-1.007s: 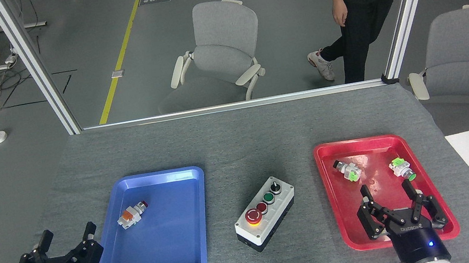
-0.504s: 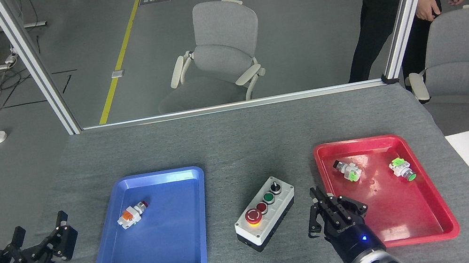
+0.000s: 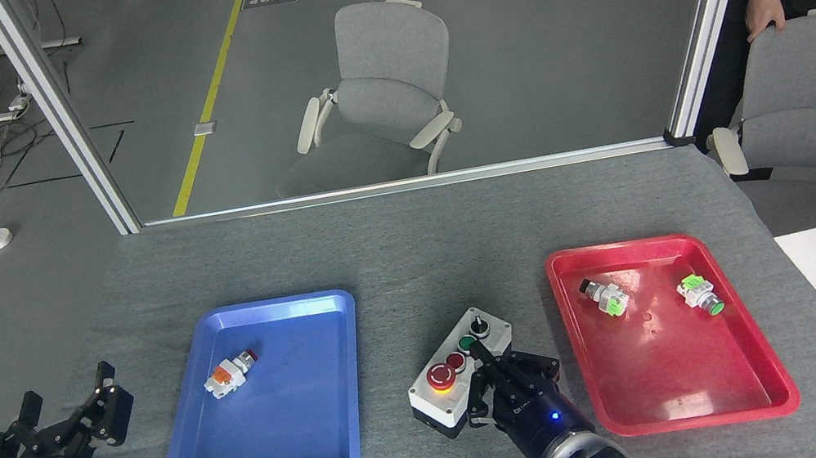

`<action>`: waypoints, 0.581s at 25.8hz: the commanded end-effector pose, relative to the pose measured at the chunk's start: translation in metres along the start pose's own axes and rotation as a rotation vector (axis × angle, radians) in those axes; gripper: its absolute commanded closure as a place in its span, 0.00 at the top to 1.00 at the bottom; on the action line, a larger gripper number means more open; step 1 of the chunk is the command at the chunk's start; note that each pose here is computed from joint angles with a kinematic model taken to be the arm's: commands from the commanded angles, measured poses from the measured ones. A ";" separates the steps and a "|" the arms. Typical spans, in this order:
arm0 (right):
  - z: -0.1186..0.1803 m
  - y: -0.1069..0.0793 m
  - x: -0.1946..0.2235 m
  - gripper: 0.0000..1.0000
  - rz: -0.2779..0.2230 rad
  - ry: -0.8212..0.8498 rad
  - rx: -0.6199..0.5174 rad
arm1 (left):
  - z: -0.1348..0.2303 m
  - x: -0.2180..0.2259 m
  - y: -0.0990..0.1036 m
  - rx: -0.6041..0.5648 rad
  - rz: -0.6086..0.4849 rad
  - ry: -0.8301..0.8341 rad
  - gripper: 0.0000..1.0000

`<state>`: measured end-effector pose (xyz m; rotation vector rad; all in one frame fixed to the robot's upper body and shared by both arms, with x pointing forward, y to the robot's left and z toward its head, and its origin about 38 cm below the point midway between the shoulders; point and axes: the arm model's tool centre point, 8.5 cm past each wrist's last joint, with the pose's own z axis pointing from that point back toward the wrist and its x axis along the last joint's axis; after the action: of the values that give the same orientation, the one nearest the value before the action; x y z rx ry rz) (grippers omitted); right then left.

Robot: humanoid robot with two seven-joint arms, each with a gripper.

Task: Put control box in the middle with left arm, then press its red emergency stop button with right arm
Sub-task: 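Move the right gripper over the control box's red button, then press down on the red emergency stop button with the right gripper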

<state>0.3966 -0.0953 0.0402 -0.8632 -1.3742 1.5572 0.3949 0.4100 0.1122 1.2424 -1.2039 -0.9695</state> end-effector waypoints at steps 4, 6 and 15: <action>-0.012 0.008 0.011 0.00 0.002 -0.012 0.037 | 0.002 0.000 -0.003 -0.008 0.000 -0.001 0.99; -0.012 0.014 0.011 0.00 0.004 -0.015 0.054 | 0.003 0.000 -0.004 -0.011 -0.001 0.000 0.99; -0.011 0.028 0.016 0.00 0.010 -0.028 0.094 | 0.003 0.000 -0.007 -0.024 0.000 -0.001 0.99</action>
<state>0.3969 -0.0763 0.0145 -0.7989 -1.3126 1.6289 0.3927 0.4093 0.1068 1.2290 -1.1927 -0.9781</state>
